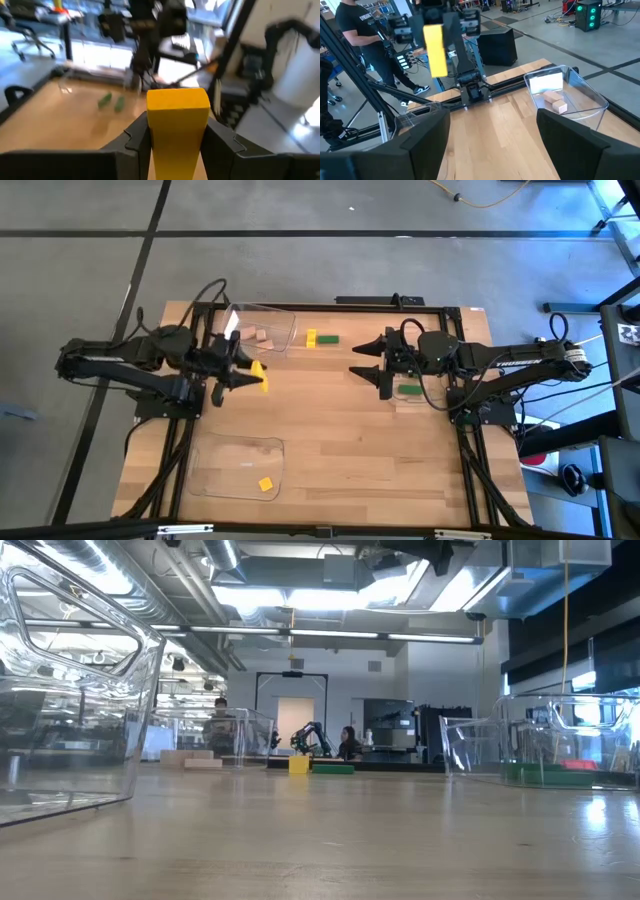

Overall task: Sort & place blocks by color
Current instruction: Put the right yellow block into the bottom left transparent bin

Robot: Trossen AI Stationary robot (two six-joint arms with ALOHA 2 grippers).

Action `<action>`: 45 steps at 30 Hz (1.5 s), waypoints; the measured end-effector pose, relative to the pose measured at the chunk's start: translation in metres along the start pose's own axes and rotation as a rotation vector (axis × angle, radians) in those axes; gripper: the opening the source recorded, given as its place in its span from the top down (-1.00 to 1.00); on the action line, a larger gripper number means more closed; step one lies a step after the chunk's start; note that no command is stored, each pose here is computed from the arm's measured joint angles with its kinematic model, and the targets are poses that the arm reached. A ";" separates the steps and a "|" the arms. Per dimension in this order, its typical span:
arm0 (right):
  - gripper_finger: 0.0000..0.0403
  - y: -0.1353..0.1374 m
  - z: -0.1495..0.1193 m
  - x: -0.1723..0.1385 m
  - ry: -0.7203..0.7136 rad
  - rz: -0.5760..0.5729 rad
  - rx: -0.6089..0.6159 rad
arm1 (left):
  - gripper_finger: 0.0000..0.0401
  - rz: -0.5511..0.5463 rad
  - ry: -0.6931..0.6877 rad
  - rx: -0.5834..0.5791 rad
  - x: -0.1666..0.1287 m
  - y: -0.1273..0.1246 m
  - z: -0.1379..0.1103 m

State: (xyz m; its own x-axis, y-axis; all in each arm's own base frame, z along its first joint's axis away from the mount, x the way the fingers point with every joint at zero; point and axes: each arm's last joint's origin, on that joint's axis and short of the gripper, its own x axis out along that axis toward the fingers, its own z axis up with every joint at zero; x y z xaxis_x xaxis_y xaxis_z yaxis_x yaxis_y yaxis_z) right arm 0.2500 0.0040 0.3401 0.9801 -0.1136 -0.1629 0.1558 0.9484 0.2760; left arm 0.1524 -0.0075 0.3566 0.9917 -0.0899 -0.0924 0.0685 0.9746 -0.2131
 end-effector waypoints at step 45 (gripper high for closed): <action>-0.49 -0.003 -0.009 0.000 0.089 -0.030 -0.046 | 0.41 0.019 1.277 0.002 0.083 -0.139 -0.177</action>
State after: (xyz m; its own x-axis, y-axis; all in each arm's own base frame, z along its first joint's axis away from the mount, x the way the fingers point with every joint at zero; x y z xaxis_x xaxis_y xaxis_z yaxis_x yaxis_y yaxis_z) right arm 0.2481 0.0039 0.3310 0.9600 -0.1169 -0.2546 0.1766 0.9579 0.2262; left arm 0.2057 -0.1868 0.2066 0.1838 -0.2070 -0.9609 0.0564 0.9782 -0.2000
